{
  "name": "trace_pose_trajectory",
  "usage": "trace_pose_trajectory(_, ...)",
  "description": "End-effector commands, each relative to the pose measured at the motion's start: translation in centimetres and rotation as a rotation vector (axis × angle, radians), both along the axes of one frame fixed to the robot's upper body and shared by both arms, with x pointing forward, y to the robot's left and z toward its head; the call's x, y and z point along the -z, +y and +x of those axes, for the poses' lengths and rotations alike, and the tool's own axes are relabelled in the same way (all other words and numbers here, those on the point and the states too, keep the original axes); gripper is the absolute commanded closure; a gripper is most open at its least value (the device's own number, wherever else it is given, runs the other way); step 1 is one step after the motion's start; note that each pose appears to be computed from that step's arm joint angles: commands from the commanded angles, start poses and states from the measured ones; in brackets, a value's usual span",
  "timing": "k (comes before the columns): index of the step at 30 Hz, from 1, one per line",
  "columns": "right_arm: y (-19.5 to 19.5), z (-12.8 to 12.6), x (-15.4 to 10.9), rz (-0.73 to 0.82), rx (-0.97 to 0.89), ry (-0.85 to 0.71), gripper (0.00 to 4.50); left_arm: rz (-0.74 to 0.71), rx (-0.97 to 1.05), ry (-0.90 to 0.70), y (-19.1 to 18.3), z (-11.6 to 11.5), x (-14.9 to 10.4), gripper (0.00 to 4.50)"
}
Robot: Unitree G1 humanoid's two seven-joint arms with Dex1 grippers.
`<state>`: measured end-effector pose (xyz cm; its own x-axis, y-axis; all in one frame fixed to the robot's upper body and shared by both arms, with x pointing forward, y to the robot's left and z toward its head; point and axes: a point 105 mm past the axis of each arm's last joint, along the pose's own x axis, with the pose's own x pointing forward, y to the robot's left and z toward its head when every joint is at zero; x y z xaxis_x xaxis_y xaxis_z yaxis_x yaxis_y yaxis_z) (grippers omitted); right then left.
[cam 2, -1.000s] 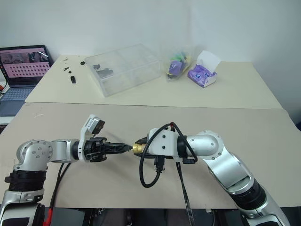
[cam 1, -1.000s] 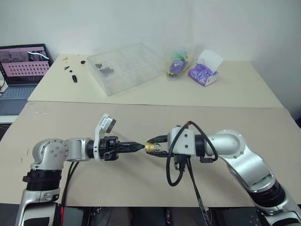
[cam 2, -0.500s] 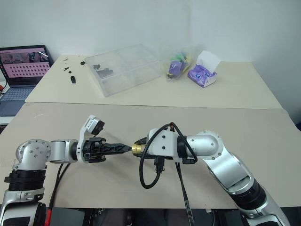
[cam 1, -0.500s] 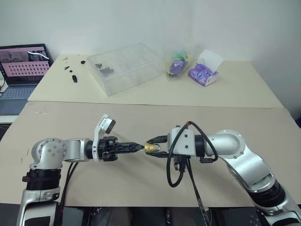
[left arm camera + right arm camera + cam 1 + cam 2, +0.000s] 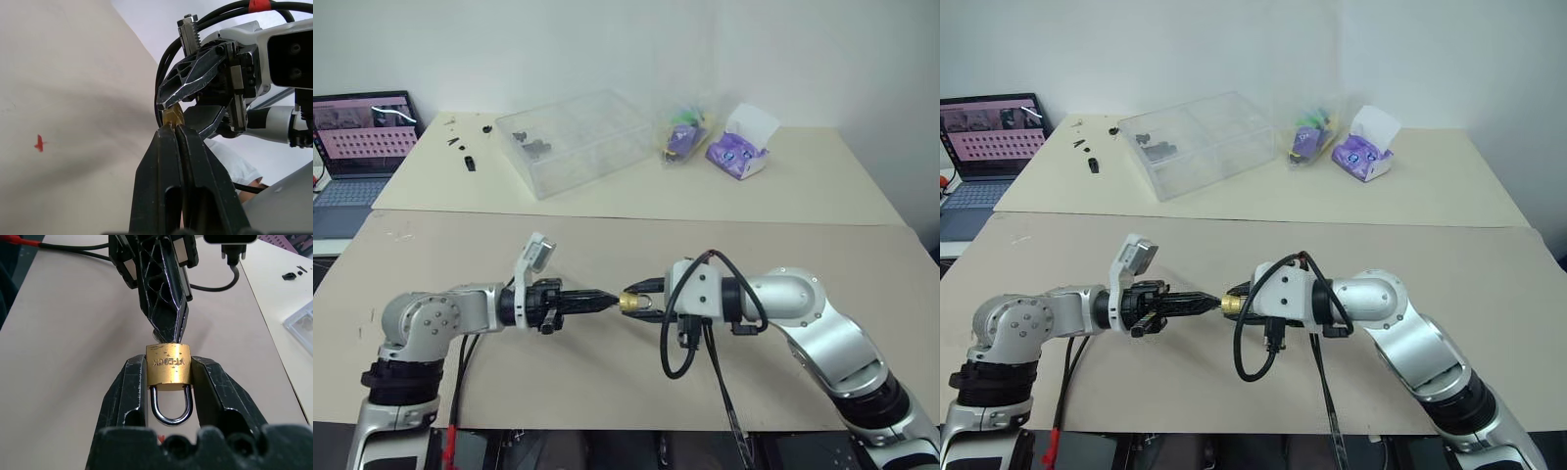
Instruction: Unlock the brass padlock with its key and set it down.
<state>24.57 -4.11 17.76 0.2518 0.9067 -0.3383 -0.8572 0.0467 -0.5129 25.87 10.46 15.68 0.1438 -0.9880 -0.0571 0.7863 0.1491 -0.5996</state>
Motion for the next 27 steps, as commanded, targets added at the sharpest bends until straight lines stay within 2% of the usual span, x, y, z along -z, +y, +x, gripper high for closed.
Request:
trace_pose_trajectory(1, 0.7, -1.1, -1.2, 0.051, -0.062, -0.014, 3.6, 0.011, 0.004, -0.124, -1.1, 0.1, -0.7, 4.41)
trace_pose_trajectory(18, 0.7, -1.0, -1.5, 0.081, -0.068, 0.028, 3.6, 0.07, -0.051, -0.373, -2.1, 1.3, -0.8, 4.41)
trace_pose_trajectory(27, 0.7, -1.0, -1.5, 0.083, -0.067, 0.031, 3.6, 0.071, -0.023, -0.487, -2.3, 0.9, -1.2, 4.41)
